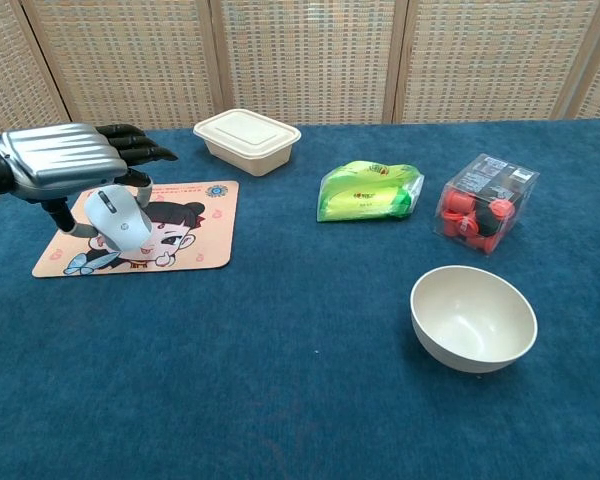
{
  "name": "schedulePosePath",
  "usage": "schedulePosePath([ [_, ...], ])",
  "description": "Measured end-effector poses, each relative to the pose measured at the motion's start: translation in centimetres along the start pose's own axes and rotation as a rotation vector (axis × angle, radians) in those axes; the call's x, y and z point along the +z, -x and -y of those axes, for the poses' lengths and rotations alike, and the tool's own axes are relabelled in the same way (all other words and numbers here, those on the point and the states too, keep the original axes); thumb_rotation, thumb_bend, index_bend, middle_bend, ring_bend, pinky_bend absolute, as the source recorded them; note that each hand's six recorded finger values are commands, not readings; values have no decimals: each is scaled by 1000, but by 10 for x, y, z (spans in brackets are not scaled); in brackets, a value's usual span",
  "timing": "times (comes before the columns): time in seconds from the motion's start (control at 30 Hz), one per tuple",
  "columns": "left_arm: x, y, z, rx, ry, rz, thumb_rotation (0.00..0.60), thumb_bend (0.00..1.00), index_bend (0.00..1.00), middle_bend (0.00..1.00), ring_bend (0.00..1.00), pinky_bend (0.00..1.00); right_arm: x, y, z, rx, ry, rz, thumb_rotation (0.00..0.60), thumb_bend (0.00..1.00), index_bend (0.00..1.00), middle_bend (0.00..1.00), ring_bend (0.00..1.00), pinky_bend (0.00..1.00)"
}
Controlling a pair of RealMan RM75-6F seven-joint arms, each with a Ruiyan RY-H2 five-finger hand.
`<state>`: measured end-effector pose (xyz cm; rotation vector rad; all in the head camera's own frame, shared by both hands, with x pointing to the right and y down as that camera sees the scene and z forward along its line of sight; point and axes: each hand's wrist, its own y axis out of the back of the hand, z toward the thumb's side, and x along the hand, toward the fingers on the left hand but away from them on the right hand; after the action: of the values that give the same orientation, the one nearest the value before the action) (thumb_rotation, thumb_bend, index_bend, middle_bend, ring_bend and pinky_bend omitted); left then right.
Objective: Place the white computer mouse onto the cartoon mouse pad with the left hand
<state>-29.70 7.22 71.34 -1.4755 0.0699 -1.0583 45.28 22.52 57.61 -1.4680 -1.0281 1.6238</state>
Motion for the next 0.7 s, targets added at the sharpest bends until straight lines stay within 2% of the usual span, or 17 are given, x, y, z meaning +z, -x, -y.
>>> schedulePosePath([
  [0.37, -3, -18, 9, 19, -39, 35, 600, 328, 555, 0, 0, 0, -4, 3, 4, 8, -12, 21, 600, 53, 103, 0, 0, 0],
  [0.7, -14, -26, 17, 18, -46, 31, 600, 326, 557, 0, 0, 0, -6, 5, 7, 14, -27, 35, 600, 53, 103, 0, 0, 0],
])
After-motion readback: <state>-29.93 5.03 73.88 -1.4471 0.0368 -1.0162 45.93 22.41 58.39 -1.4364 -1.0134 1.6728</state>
